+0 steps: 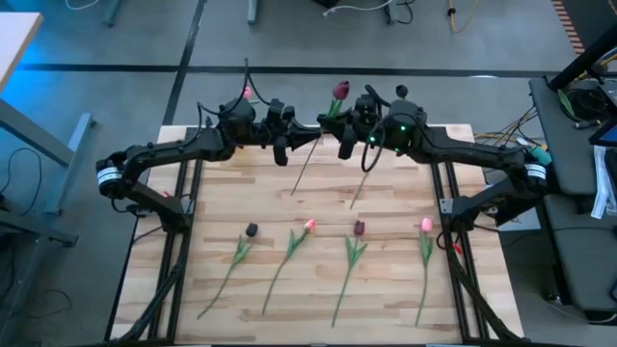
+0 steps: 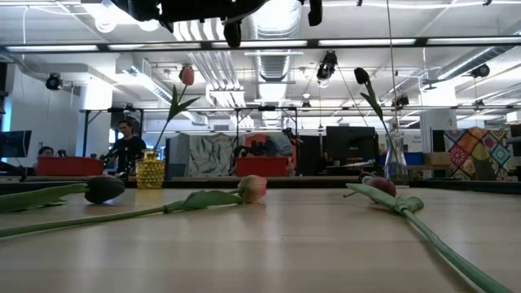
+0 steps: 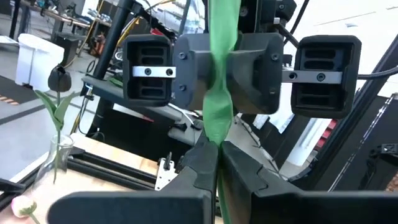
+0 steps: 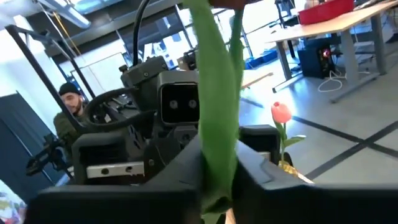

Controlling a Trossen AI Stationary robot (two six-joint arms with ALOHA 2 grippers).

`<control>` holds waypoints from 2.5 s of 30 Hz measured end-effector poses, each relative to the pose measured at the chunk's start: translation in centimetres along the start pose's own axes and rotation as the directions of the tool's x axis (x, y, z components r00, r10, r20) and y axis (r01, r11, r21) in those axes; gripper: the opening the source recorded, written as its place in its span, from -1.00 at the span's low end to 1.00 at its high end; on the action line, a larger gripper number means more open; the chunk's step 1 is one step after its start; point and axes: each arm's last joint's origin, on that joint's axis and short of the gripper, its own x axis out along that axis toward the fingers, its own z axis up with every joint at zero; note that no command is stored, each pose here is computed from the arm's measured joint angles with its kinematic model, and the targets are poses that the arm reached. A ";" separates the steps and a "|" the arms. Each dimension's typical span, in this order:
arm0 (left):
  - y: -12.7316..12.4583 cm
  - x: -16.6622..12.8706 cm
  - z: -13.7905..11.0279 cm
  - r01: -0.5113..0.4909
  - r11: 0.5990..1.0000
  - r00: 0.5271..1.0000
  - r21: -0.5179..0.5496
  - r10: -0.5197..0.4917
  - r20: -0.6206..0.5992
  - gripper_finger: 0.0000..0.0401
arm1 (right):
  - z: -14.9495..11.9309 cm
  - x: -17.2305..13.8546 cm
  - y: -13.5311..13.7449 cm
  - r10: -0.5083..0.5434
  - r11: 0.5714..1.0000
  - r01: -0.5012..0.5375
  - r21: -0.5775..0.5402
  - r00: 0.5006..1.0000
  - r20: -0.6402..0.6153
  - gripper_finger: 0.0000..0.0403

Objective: Sort flowers into vase by color
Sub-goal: Insert the top dark red tulip into the transparent vase

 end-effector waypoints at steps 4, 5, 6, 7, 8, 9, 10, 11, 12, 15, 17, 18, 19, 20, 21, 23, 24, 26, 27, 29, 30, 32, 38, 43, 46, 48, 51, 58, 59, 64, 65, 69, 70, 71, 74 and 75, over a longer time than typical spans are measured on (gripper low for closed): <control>0.0 0.0 0.0 -0.003 1.000 1.000 -0.015 0.003 -0.003 -0.95 | 0.6 -0.6 0.2 -0.003 0.999 0.003 -0.048 1.000 -0.008 -0.92; 0.1 0.0 -0.1 -0.006 1.000 1.000 -0.020 0.006 -0.011 -0.93 | 0.9 -0.9 0.4 -0.006 0.998 0.005 -0.060 1.000 -0.013 -0.92; 0.1 0.0 -0.2 -0.010 1.000 1.000 -0.024 0.010 -0.017 -0.90 | 1.3 -1.3 0.5 -0.009 0.997 0.008 -0.073 1.000 -0.015 -0.92; 0.1 0.0 -0.2 -0.014 1.000 1.000 -0.028 0.013 -0.024 -0.86 | 1.9 -1.8 0.7 -0.021 0.996 0.020 -0.089 1.000 -0.013 -0.93; 0.2 0.0 -0.3 -0.019 0.999 0.999 -0.031 0.018 -0.033 -0.83 | 2.5 -2.4 0.8 -0.046 0.993 0.045 -0.110 0.999 -0.011 -0.93; 0.2 0.0 -0.4 -0.021 0.999 0.999 -0.028 0.020 -0.038 -0.80 | 3.0 -3.0 1.0 -0.077 0.988 0.075 -0.136 0.997 -0.010 -0.93; 0.3 0.0 -0.5 -0.025 0.999 0.999 -0.022 0.024 -0.045 -0.76 | 3.6 -3.7 1.1 -0.105 0.981 0.102 -0.164 0.994 -0.011 -0.93; 0.3 0.0 -0.6 -0.029 0.999 0.998 -0.018 0.028 -0.054 -0.72 | 4.1 -4.4 1.3 -0.137 0.973 0.132 -0.190 0.990 -0.017 -0.93; 0.4 0.0 -0.7 -0.034 0.999 0.997 -0.016 0.033 -0.063 -0.68 | 4.6 -5.1 1.4 -0.170 0.963 0.161 -0.216 0.985 -0.022 -0.93; 0.5 -0.1 -0.9 -0.047 0.999 0.995 -0.013 0.046 -0.088 -0.58 | 6.0 -7.7 1.6 -0.291 0.915 0.270 -0.300 0.956 -0.029 -0.93; 0.5 -0.1 -1.0 -0.048 0.999 0.995 0.000 0.048 -0.093 -0.52 | 6.7 -9.6 1.6 -0.400 0.860 0.368 -0.354 0.917 -0.018 -0.93; 0.5 -0.1 -1.0 -0.049 0.999 0.994 0.008 0.049 -0.095 -0.49 | 6.9 -10.5 1.5 -0.451 0.828 0.412 -0.380 0.893 -0.014 -0.93; 0.5 -0.1 -1.0 -0.049 0.999 0.994 0.013 0.050 -0.095 -0.47 | 7.0 -11.3 1.4 -0.500 0.793 0.453 -0.407 0.866 -0.008 -0.93; 0.5 -0.1 -1.0 -0.050 0.999 0.994 0.017 0.051 -0.095 -0.45 | 7.0 -12.0 1.2 -0.547 0.759 0.495 -0.424 0.837 -0.001 -0.93; 0.5 -0.1 -1.0 -0.050 0.999 0.994 0.017 0.052 -0.094 -0.44 | 6.9 -12.6 0.9 -0.590 0.723 0.529 -0.445 0.807 0.002 -0.93; 0.5 -0.1 -1.0 -0.052 0.998 0.994 0.018 0.054 -0.092 -0.43 | 6.7 -13.7 0.2 -0.662 0.653 0.587 -0.478 0.749 0.016 -0.93; 0.5 -0.1 -0.9 -0.052 0.998 0.994 0.018 0.054 -0.091 -0.43 | 6.6 -14.1 -0.2 -0.687 0.624 0.611 -0.488 0.726 0.032 -0.94; 0.4 -0.2 -0.9 -0.051 0.998 0.995 0.023 0.053 -0.089 -0.44 | 6.5 -14.6 -1.0 -0.726 0.562 0.646 -0.516 0.684 0.065 -0.94; 0.4 -0.2 -0.8 -0.049 0.998 0.995 0.031 0.052 -0.087 -0.44 | 6.5 -14.8 -1.5 -0.741 0.535 0.662 -0.525 0.666 0.084 -0.94; 0.2 -0.3 -0.6 -0.045 0.998 0.996 0.052 0.049 -0.081 -0.46 | 6.4 -14.8 -2.7 -0.767 0.489 0.692 -0.531 0.631 0.118 -0.94; 0.1 -0.4 -0.5 -0.043 0.997 0.996 0.061 0.048 -0.078 -0.46 | 6.3 -14.7 -3.3 -0.779 0.467 0.707 -0.531 0.613 0.130 -0.94; 0.0 -0.5 -0.3 -0.041 0.997 0.996 0.072 0.046 -0.072 -0.47 | 5.9 -14.4 -4.6 -0.808 0.417 0.722 -0.552 0.573 0.139 -0.94; -0.7 -1.2 0.3 -0.063 0.993 0.996 0.099 0.069 -0.053 -0.47 | 5.0 -13.4 -8.1 -0.870 0.300 0.748 -0.592 0.468 0.151 -0.94; -1.1 -1.9 0.7 -0.113 0.986 0.991 0.126 0.121 -0.058 -0.47 | 4.2 -12.9 -10.7 -0.902 0.240 0.756 -0.609 0.406 0.149 -0.94; -1.4 -2.3 0.9 -0.123 0.983 0.990 0.135 0.132 -0.057 -0.47 | 3.6 -12.6 -11.8 -0.907 0.232 0.762 -0.605 0.394 0.149 -0.94; -1.5 -2.5 1.0 -0.133 0.982 0.988 0.136 0.142 -0.055 -0.47 | 3.1 -12.5 -12.4 -0.909 0.221 0.763 -0.608 0.387 0.154 -0.94; -1.7 -2.8 1.2 -0.144 0.980 0.987 0.137 0.152 -0.053 -0.47 | 2.6 -12.5 -13.0 -0.912 0.211 0.772 -0.600 0.377 0.164 -0.94; -2.7 -3.8 2.1 -0.162 0.975 0.986 0.154 0.167 -0.019 -0.47 | 1.4 -12.5 -13.7 -0.915 0.206 0.774 -0.599 0.369 0.162 -0.94; -3.0 -4.1 2.5 -0.166 0.973 0.986 0.159 0.169 -0.005 -0.47 | 1.4 -12.5 -13.8 -0.916 0.207 0.774 -0.599 0.368 0.159 -0.94; -4.7 -6.2 5.0 -0.177 0.965 0.982 0.194 0.161 0.095 -0.47 | 2.0 -12.5 -13.5 -0.911 0.207 0.785 -0.583 0.372 0.177 -0.94; -4.9 -6.6 5.4 -0.180 0.963 0.981 0.199 0.160 0.109 -0.47 | 2.2 -12.5 -13.4 -0.909 0.207 0.788 -0.579 0.373 0.183 -0.94; -6.0 -8.2 6.5 -0.183 0.959 0.976 0.215 0.151 0.157 -0.47 | 3.2 -12.5 -13.0 -0.902 0.205 0.797 -0.568 0.379 0.207 -0.94; -6.3 -8.6 6.7 -0.184 0.959 0.975 0.216 0.151 0.162 -0.47 | 3.3 -12.5 -12.9 -0.900 0.206 0.799 -0.565 0.381 0.211 -0.94; -6.5 -8.9 6.8 -0.184 0.958 0.975 0.218 0.150 0.166 -0.47 | 3.5 -12.5 -12.8 -0.899 0.206 0.800 -0.563 0.382 0.214 -0.94; -6.9 -9.5 6.9 -0.190 0.957 0.975 0.221 0.157 0.156 -0.49 | 3.8 -12.5 -12.6 -0.893 0.221 0.804 -0.552 0.394 0.217 -0.94; -7.0 -9.7 6.8 -0.193 0.955 0.976 0.224 0.163 0.147 -0.49 | 3.9 -12.5 -12.5 -0.888 0.240 0.803 -0.546 0.409 0.212 -0.94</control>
